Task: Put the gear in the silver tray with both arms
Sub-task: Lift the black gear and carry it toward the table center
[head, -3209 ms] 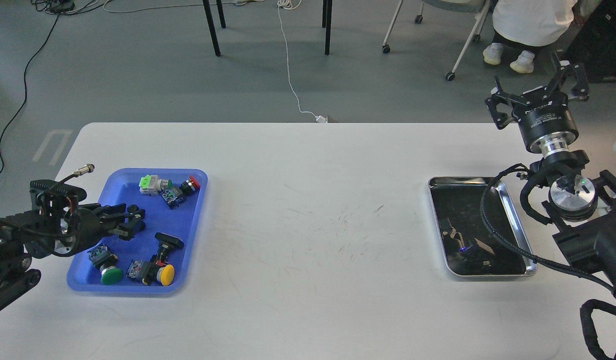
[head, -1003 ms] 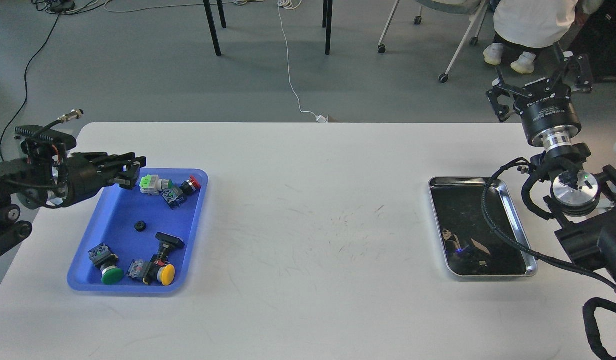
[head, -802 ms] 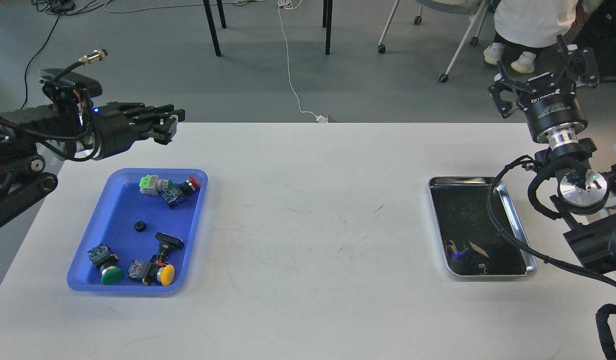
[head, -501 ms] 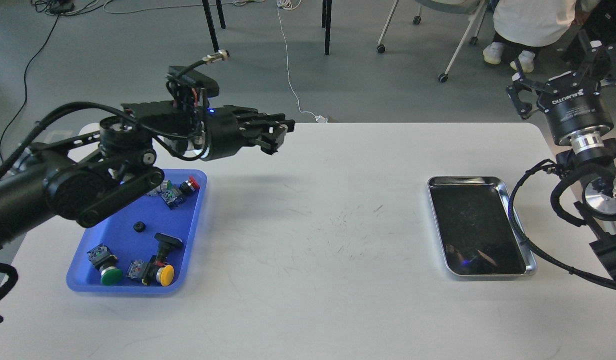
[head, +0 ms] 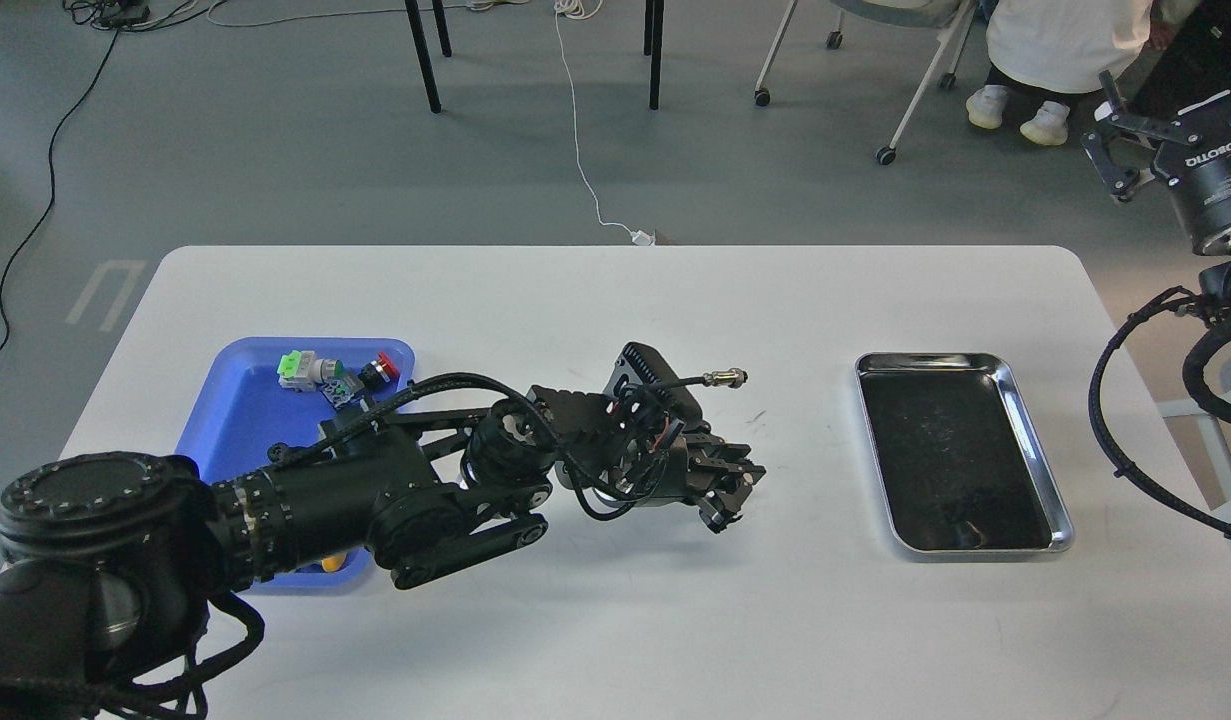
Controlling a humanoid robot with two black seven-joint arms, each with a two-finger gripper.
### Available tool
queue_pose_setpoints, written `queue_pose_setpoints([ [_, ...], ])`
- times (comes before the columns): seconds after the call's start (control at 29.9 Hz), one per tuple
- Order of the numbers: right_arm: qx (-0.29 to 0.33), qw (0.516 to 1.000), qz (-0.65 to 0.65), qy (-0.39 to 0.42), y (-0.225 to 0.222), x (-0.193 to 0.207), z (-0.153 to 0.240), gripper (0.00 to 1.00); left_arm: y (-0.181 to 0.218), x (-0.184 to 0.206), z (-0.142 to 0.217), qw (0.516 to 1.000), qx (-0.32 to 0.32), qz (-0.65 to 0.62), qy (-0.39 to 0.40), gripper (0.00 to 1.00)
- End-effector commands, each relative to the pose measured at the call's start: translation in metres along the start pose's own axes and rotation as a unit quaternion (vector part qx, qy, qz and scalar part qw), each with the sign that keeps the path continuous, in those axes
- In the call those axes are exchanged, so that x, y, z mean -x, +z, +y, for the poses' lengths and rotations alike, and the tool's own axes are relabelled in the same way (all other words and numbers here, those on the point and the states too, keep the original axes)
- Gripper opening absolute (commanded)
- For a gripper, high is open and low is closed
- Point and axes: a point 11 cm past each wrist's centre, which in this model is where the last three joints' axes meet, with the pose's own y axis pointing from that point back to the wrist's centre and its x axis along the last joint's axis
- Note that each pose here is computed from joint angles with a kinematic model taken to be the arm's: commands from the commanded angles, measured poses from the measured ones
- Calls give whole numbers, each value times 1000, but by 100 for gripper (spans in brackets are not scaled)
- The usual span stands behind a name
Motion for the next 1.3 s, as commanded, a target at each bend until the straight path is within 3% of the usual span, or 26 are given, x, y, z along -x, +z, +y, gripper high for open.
queue_pose_setpoints([
  [0.0, -7, 1000, 6, -4, -9, 13, -17, 99, -3, 18, -2, 1000, -8, 1, -14, 18],
  [0.33, -9, 1000, 3, -13, -9, 23, -25, 99, -5, 29, -3, 1000, -18, 0, -21, 21],
  [0.37, -8, 1000, 3, -13, -9, 23, -25, 99, -5, 28, -3, 1000, -20, 0, -19, 23],
  [0.47, -6, 1000, 3, -13, -7, 23, -25, 99, -7, 24, -3, 1000, -22, 2, -12, 43],
  [0.77, 4, 1000, 11, -13, -4, 22, -23, 99, 1, 11, -2, 1000, -5, 7, 11, 60],
  [0.97, 2, 1000, 21, -22, -11, 26, -26, 99, 3, -61, 16, 979, 37, 152, 133, 61],
  [1.1, -1, 999, 32, -38, -22, 31, -25, 99, -37, -76, 57, 946, 44, 256, 193, 61],
  [1.2, 5, 998, 39, -39, -20, 32, -26, 99, -76, -89, 95, 898, 52, 352, 260, 62],
  [1.27, 14, 997, 57, -51, -18, 40, -30, 99, -96, -99, 117, 846, 70, 428, 309, 70],
])
